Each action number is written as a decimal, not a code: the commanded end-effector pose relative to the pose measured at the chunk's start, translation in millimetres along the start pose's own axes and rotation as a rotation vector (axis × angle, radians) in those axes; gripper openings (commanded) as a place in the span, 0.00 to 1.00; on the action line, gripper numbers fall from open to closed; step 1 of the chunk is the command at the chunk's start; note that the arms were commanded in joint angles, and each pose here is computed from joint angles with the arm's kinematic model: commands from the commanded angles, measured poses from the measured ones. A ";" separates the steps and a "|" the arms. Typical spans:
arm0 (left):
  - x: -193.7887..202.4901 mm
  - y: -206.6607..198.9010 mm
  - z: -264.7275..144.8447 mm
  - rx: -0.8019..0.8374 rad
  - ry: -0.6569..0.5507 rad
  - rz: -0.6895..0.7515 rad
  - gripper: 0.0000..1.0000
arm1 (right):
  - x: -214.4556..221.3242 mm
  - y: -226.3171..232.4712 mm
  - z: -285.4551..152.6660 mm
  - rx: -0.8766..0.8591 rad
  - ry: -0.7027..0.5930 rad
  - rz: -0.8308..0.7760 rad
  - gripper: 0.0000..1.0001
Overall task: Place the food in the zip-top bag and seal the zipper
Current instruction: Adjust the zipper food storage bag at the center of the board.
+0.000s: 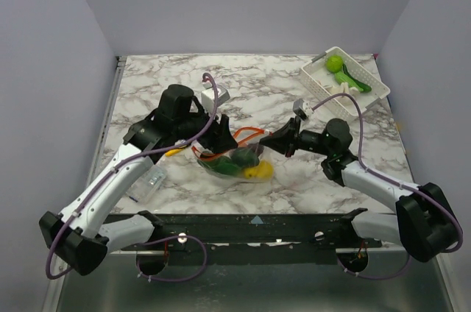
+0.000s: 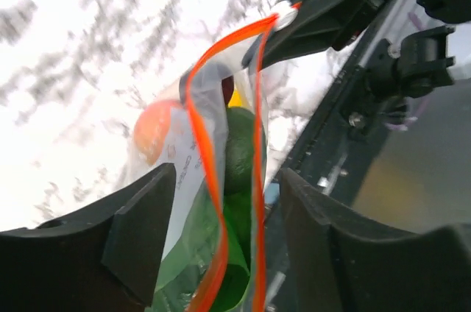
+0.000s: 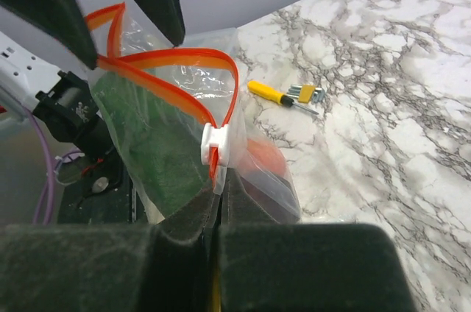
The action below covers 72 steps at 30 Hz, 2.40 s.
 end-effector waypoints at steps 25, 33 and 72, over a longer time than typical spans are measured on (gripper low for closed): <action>-57.5 -36.8 71.5 0.374 -0.021 0.759 0.62 | -8.3 18.3 2.8 -0.124 0.070 -0.007 0.00; -52.1 -31.3 82.8 0.393 0.030 0.713 0.44 | -8.7 20.4 1.0 -0.125 0.067 -0.012 0.00; -55.2 -31.1 65.9 0.382 -0.022 0.595 0.00 | -18.8 13.8 11.0 0.023 -0.110 0.125 0.00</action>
Point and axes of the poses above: each gripper's point midway between its finger pads, its own z axis out along the fingers, its own y axis along the line the jaws close on, x = y × z, the point moved 5 cm from there along -z, back along the fingers, and after that the axes turned 10 degrees about z, right-handed, at the moved point
